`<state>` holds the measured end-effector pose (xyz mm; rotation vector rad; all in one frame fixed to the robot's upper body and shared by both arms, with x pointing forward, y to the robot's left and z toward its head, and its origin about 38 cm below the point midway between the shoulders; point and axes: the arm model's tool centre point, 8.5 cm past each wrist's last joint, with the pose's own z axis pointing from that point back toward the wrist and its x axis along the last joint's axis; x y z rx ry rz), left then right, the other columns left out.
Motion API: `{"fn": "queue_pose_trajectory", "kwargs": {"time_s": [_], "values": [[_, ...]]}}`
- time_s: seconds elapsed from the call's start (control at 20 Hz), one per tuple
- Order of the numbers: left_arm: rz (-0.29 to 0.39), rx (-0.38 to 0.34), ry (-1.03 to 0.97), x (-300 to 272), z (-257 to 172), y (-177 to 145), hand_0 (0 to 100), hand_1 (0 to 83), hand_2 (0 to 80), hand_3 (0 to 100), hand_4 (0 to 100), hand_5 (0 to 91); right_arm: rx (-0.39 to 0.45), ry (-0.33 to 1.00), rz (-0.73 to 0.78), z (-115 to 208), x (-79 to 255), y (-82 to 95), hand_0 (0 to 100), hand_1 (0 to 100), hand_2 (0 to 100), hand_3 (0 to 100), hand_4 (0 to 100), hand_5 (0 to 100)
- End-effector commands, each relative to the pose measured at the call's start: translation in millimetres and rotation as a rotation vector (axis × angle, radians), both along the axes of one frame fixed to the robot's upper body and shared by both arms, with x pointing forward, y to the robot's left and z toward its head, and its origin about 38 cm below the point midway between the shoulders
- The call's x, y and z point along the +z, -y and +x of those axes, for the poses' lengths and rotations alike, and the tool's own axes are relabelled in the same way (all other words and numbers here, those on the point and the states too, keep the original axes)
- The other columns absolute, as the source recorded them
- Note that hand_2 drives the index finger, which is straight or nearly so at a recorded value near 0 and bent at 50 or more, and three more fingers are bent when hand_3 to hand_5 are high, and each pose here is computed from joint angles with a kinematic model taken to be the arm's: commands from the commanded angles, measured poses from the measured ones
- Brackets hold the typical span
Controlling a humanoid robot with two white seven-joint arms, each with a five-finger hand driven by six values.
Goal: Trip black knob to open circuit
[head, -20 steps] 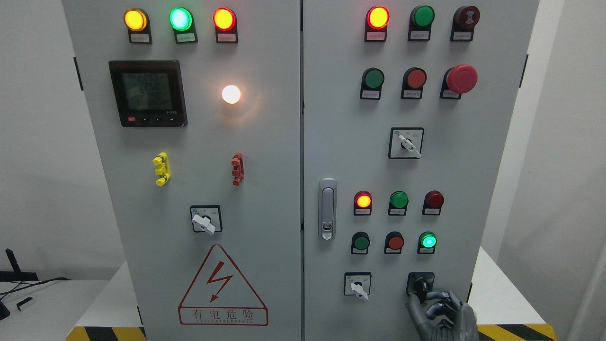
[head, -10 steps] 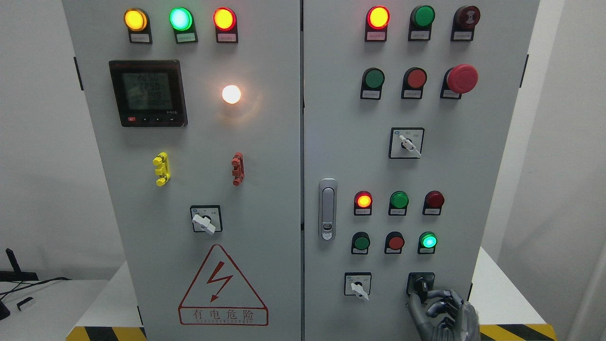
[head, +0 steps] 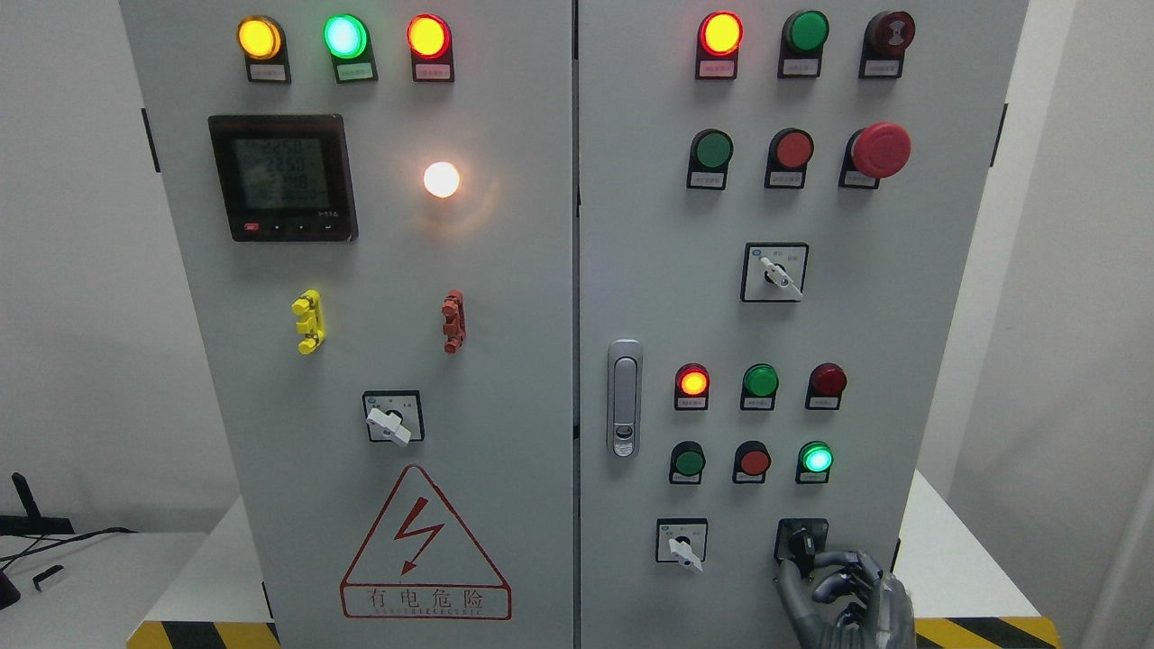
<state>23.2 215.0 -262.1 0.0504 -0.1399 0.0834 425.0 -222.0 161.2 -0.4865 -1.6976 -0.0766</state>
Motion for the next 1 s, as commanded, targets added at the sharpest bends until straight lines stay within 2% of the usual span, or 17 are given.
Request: {"fn": "queue_pose_trajectory", "kwargs": {"time_s": [0.0,0.95], "values": [[0.0,-0.031,0.0,0.0,0.4,0.0,12,38.9,0.0,0,0,0.0,-0.004,-0.007,-0.032,-0.2,-3.2,-1.1,29,79,53,81,77,88],[0.0,-0.031,-0.001,0.0,-0.2,0.1,12,38.9,0.0,0,0,0.0,-0.028,-0.006,-0.03,-1.7,-6.1,8.6,30,81,50,78,75,87]]}}
